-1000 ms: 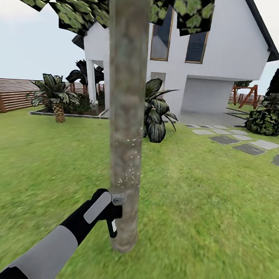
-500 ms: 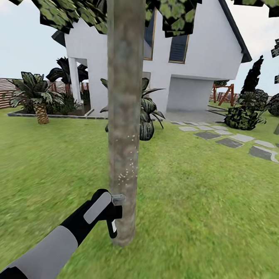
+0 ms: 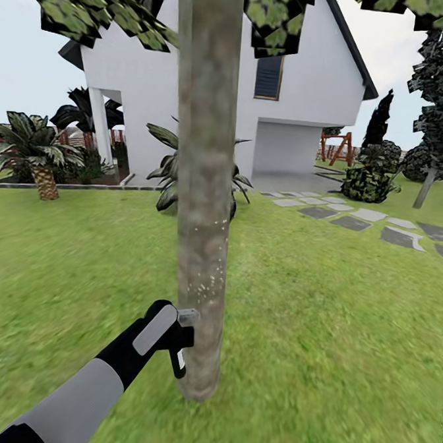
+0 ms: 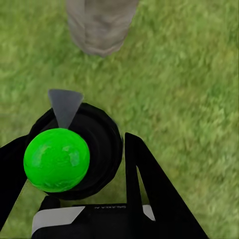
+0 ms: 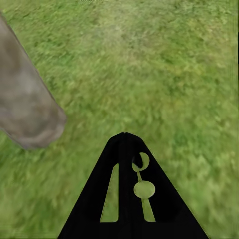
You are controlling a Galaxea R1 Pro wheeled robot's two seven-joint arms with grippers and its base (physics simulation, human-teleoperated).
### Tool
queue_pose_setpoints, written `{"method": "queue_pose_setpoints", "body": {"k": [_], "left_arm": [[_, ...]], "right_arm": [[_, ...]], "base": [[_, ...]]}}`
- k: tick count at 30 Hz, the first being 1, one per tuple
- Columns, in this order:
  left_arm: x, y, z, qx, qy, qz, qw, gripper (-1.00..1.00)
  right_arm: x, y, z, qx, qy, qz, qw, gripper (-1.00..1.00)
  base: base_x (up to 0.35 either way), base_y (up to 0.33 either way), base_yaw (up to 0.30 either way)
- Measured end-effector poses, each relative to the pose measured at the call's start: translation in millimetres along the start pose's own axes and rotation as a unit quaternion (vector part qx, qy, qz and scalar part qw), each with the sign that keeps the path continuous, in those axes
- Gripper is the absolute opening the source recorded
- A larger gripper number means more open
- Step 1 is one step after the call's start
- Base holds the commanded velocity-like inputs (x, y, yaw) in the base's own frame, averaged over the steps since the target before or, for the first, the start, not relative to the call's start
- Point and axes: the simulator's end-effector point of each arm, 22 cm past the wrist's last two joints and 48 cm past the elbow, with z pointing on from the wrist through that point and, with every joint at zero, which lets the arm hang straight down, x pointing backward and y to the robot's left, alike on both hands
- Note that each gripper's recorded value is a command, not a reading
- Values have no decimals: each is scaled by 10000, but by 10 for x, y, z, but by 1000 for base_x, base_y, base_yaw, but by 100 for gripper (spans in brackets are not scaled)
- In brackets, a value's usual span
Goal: In the garden, pick up the pesticide atomizer on the floor and spray pesticide onto both trees until each tree trunk is fully covered.
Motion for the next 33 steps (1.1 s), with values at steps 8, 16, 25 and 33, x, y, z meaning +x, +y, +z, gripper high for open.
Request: {"method": "queue_pose_setpoints", "body": {"k": [8, 16, 25, 33], "left_arm": [[-3, 0, 4, 1, 1, 0, 10000, -100], [-3, -3, 5, 3, -1, 1, 10000, -100], [-1, -1, 7, 3, 1, 0, 10000, -100], [4, 4, 6, 0, 4, -4, 10000, -100]], "right_arm": [[3, 3, 4, -2, 5, -18, 10000, -100], [-3, -18, 6, 5, 0, -5, 10000, -100], [-7, -27, 8, 6, -1, -10, 10000, -100], [-2, -6, 4, -6, 2, -50, 10000, -100]], "base": [[67, 317, -111], [-204, 276, -255], [-229, 256, -164], [-156, 206, -6]]}}
